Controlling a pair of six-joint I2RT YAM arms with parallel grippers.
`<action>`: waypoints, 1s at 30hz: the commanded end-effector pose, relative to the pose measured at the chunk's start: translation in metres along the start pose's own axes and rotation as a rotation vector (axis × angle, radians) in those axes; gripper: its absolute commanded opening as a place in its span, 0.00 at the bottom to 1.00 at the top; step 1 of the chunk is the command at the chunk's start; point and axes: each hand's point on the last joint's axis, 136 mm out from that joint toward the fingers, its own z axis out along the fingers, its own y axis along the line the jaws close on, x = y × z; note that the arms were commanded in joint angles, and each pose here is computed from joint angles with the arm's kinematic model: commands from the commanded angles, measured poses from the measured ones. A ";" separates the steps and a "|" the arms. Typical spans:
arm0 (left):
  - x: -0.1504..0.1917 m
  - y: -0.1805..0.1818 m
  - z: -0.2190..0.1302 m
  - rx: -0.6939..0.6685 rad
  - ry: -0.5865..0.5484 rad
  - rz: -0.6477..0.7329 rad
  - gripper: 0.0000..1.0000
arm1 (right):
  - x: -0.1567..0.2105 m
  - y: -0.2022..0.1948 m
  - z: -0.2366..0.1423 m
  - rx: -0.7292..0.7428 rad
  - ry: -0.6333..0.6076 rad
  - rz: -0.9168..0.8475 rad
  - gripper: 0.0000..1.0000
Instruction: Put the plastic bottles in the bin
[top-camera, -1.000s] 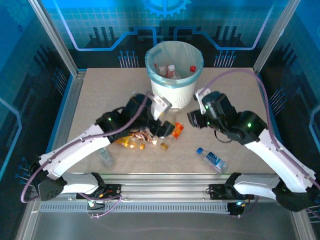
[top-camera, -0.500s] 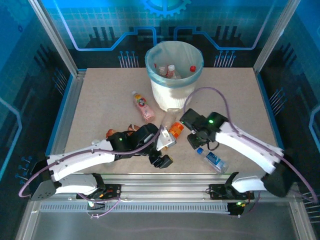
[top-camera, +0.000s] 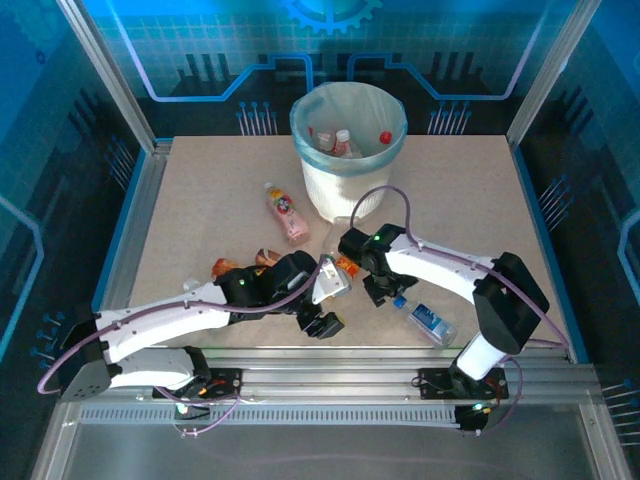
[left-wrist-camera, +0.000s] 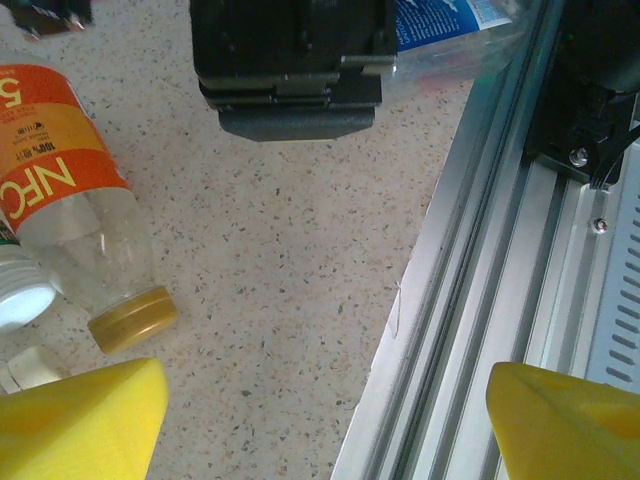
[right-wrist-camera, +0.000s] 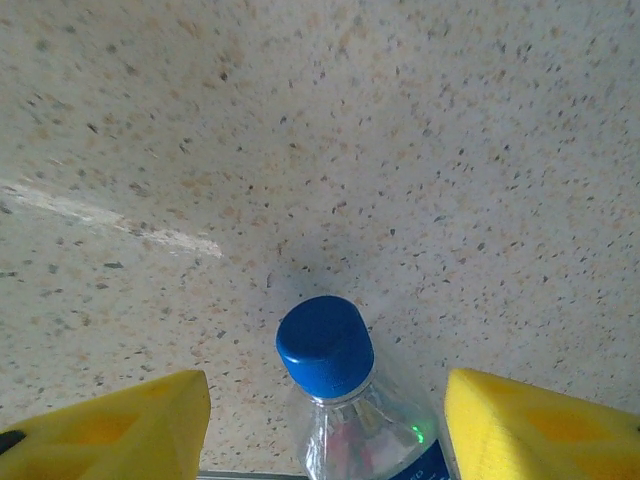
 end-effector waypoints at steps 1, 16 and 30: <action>-0.011 -0.003 -0.007 -0.003 -0.053 0.054 0.85 | 0.008 -0.001 0.016 0.009 0.053 0.045 0.65; -0.012 -0.002 -0.009 -0.009 -0.068 0.061 0.85 | 0.015 0.000 0.053 0.048 0.151 0.033 0.58; -0.016 0.000 -0.010 -0.019 -0.080 0.058 0.85 | 0.014 -0.018 0.026 0.088 0.078 0.054 0.34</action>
